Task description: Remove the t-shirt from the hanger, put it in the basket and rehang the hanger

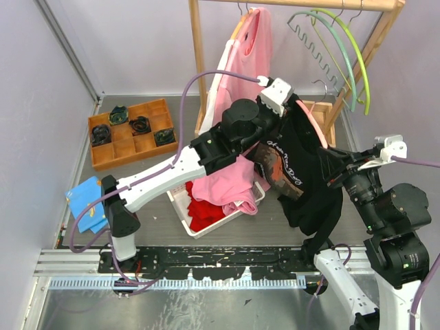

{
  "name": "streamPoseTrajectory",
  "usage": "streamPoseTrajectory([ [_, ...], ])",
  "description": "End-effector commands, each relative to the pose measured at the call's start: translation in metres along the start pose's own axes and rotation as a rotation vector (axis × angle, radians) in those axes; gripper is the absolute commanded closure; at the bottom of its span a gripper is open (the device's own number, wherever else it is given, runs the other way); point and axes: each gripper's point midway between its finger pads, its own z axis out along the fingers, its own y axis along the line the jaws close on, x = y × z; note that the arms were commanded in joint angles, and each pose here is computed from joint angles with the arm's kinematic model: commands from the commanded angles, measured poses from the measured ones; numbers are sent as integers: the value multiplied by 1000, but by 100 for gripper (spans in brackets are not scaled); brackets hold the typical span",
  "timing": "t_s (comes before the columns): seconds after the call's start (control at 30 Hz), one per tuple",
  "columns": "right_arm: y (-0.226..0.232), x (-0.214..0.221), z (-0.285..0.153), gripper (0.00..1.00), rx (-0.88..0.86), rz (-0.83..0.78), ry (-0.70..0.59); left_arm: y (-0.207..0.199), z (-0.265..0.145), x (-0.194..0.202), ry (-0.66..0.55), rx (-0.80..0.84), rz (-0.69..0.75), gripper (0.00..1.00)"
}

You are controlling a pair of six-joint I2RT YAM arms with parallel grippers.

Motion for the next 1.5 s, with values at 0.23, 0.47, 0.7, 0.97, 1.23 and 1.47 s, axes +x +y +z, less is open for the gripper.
streamPoseTrajectory([
  [0.23,-1,-27,4,100,7,4,-137,-86,-82,-45,-66,411,-3,100],
  [0.47,-1,-28,2,99,10,5,-141,-66,-83,-32,-11,283,8,33],
  [0.7,1,-26,0,99,-2,-3,-132,-45,-83,-56,-141,184,59,2],
  [0.97,4,-22,-1,99,-21,-4,-122,-51,-68,-83,-233,202,136,2],
  [1.23,8,-22,-5,100,-40,-1,-122,-53,-43,-84,-229,204,105,7],
  [1.47,11,-23,-8,99,-55,-1,-126,-50,-27,-76,-198,179,87,17],
])
